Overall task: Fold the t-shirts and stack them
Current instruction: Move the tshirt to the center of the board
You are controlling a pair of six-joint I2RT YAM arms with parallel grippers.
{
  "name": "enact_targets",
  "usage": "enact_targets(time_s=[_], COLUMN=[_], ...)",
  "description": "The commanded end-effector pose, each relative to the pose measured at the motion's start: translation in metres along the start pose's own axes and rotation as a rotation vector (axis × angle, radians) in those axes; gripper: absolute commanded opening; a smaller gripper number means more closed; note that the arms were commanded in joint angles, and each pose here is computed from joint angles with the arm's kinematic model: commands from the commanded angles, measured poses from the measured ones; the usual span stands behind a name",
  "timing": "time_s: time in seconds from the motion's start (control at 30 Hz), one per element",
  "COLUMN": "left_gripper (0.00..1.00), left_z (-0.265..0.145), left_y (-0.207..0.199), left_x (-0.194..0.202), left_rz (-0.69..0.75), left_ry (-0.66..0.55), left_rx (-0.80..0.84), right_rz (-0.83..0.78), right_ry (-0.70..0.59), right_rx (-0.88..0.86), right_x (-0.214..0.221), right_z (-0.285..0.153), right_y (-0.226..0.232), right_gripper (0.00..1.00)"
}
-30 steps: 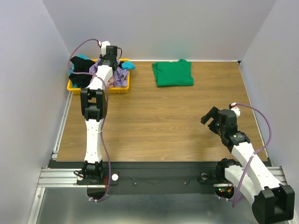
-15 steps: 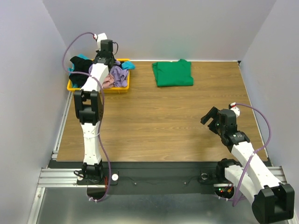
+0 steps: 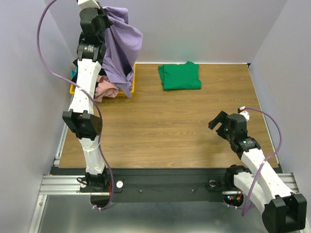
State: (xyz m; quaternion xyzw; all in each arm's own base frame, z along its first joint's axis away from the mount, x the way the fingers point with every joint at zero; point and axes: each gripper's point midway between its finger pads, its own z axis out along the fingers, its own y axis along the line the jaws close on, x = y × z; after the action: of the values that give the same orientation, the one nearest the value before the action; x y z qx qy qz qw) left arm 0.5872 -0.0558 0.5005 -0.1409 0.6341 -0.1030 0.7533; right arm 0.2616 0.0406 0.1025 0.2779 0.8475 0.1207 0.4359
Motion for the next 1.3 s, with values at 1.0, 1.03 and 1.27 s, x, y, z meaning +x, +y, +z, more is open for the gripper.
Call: enact_targets(time_s=[1.0,1.03,1.27], left_gripper=[0.00,0.00,0.08], left_z=[-0.320,-0.312,-0.266], left_y=[-0.227,-0.229,-0.187], left_x=[-0.156,-0.117,0.086], left_rz=[-0.340,-0.339,-0.218], left_ry=[-0.154,-0.076,0.189], left_rx=[0.629,0.588,0.219], right_rz=[0.084,0.082,0.020], right_ry=[-0.281,-0.280,-0.141], right_rx=[0.047,0.050,0.014], right_x=[-0.082,-0.083,-0.059], right_z=[-0.060,-0.064,-0.051], right_y=[0.006,0.006,0.015], right_gripper=[1.00,1.00,1.00])
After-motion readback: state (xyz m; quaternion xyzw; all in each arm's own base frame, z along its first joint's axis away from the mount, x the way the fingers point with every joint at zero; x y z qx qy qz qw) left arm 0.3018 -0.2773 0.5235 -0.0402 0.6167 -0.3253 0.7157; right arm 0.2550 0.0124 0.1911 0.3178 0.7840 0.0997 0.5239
